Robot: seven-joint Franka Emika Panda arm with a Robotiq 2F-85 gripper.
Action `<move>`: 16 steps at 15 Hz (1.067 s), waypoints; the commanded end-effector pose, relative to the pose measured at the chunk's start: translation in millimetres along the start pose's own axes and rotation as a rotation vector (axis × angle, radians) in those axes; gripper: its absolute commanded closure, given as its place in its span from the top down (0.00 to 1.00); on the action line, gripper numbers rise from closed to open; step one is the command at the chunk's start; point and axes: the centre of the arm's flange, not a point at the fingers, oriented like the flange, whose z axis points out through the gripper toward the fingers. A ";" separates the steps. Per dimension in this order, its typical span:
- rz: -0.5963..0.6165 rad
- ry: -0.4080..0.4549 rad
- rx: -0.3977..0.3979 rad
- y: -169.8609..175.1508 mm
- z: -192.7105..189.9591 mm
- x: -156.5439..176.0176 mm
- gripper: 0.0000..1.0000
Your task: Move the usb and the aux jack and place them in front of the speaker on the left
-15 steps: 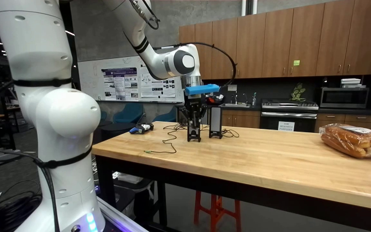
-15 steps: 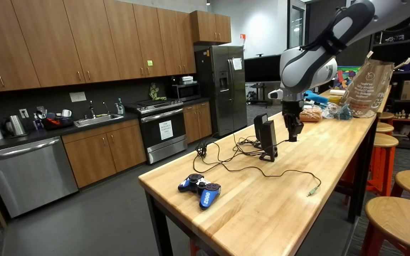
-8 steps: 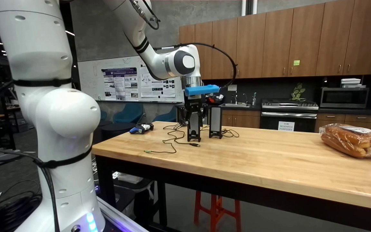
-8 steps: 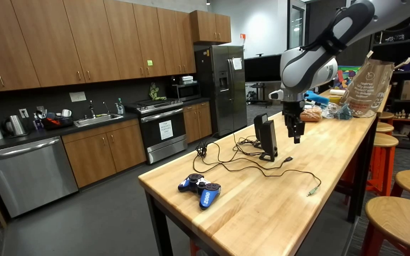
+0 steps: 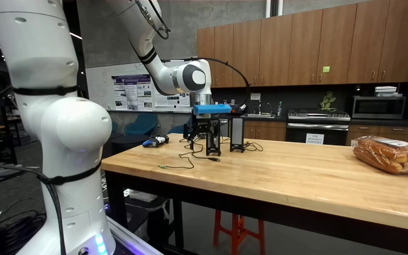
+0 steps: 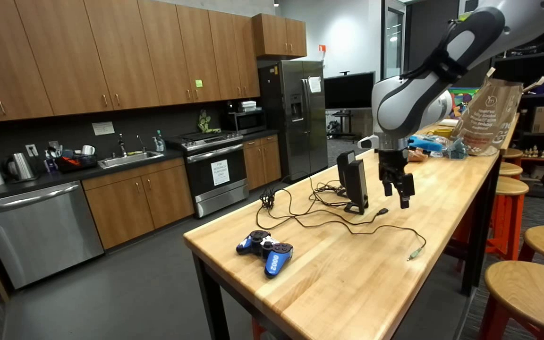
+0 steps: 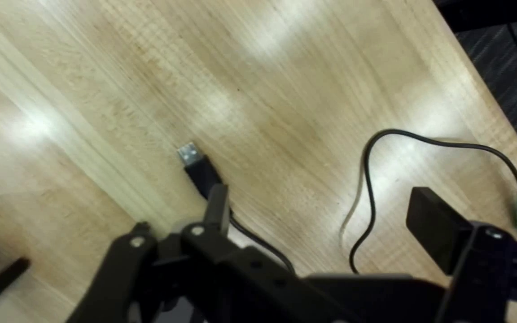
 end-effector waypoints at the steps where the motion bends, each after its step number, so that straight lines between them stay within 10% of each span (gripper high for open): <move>1: -0.133 0.028 0.020 -34.1 -0.6 -4.7 1.00; 16: -0.612 0.065 0.148 -121.4 27.8 -6.2 1.00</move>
